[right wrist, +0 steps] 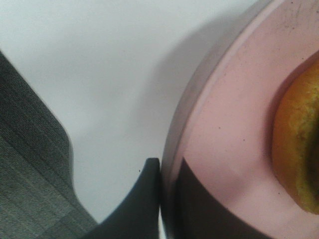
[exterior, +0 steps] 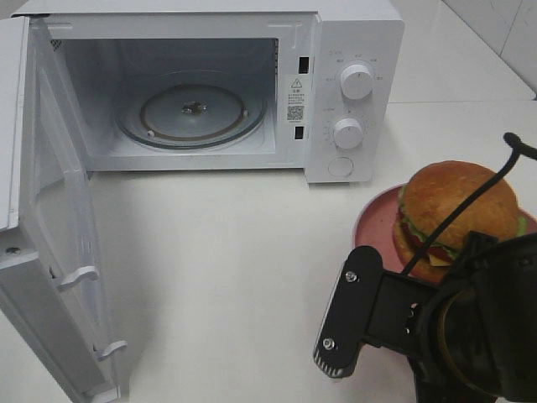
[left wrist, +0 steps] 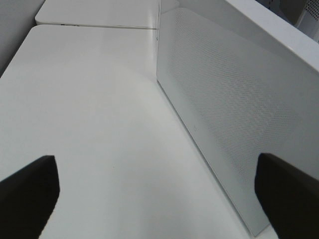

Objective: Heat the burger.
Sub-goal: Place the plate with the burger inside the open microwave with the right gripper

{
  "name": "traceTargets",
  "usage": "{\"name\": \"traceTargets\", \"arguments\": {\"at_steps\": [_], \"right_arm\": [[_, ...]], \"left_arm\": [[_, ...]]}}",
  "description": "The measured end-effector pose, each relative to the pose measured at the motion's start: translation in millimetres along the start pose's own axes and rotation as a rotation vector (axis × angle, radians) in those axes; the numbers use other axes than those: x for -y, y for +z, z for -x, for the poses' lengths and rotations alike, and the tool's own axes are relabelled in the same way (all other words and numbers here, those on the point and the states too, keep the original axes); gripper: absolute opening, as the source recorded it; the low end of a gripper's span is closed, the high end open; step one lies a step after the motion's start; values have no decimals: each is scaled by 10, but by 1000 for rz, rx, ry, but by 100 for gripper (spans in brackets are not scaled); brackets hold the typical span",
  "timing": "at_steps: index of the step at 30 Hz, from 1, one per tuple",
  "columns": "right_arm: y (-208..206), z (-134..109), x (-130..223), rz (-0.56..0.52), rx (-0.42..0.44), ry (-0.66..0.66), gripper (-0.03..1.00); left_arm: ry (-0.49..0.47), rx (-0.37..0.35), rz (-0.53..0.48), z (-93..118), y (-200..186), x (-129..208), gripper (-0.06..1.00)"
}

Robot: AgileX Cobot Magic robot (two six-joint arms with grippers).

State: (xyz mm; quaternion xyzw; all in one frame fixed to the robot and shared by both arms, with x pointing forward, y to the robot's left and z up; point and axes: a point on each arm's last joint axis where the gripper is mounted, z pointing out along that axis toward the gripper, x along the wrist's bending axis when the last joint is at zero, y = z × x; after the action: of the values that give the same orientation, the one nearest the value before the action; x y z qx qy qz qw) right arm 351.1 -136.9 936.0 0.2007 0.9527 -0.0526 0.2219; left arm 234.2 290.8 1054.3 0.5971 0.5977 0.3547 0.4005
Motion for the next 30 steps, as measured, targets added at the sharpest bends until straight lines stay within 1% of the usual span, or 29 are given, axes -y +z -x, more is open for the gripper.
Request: {"name": "traceTargets", "arguments": {"at_steps": [1,3,4,5,6,7,8,11,15,17,18,19,20,21,23,24,26,28,30], "right_arm": [[0,0,0,0,0,0,2],[-1,6,-40,44,8,-88,2],[-1,11,-50,55,15,-115,2],[-1,11,-50,55,15,-115,2],[-2,26,-69,74,34,-162,2],[-2,26,-69,74,34,-162,2],[-4,42,-83,88,55,-196,2],[-5,59,-94,97,76,-233,2],[-6,54,-107,111,74,-256,2],[-7,37,-130,139,64,-316,2],[-7,37,-130,139,64,-316,2],[-9,23,-150,164,58,-374,2],[-9,23,-150,164,58,-374,2],[-6,23,-168,184,55,-419,2],[-1,32,-173,190,54,-433,2],[15,66,-177,194,58,-471,2],[27,89,-175,192,59,-487,2],[72,173,-159,180,64,-554,2],[83,189,-158,183,64,-575,2]], "left_arm": [[0,0,0,0,0,0,99],[0,0,0,0,0,0,99],[0,0,0,0,0,0,99],[0,0,0,0,0,0,99],[0,0,0,0,0,0,99],[0,0,0,0,0,0,99],[0,0,0,0,0,0,99],[0,0,0,0,0,0,99],[0,0,0,0,0,0,99],[0,0,0,0,0,0,99],[0,0,0,0,0,0,99],[0,0,0,0,0,0,99],[0,0,0,0,0,0,99],[0,0,0,0,0,0,99],[0,0,0,0,0,0,99],[0,0,0,0,0,0,99],[0,0,0,0,0,0,99],[0,0,0,0,0,0,99],[0,0,0,0,0,0,99]]}}
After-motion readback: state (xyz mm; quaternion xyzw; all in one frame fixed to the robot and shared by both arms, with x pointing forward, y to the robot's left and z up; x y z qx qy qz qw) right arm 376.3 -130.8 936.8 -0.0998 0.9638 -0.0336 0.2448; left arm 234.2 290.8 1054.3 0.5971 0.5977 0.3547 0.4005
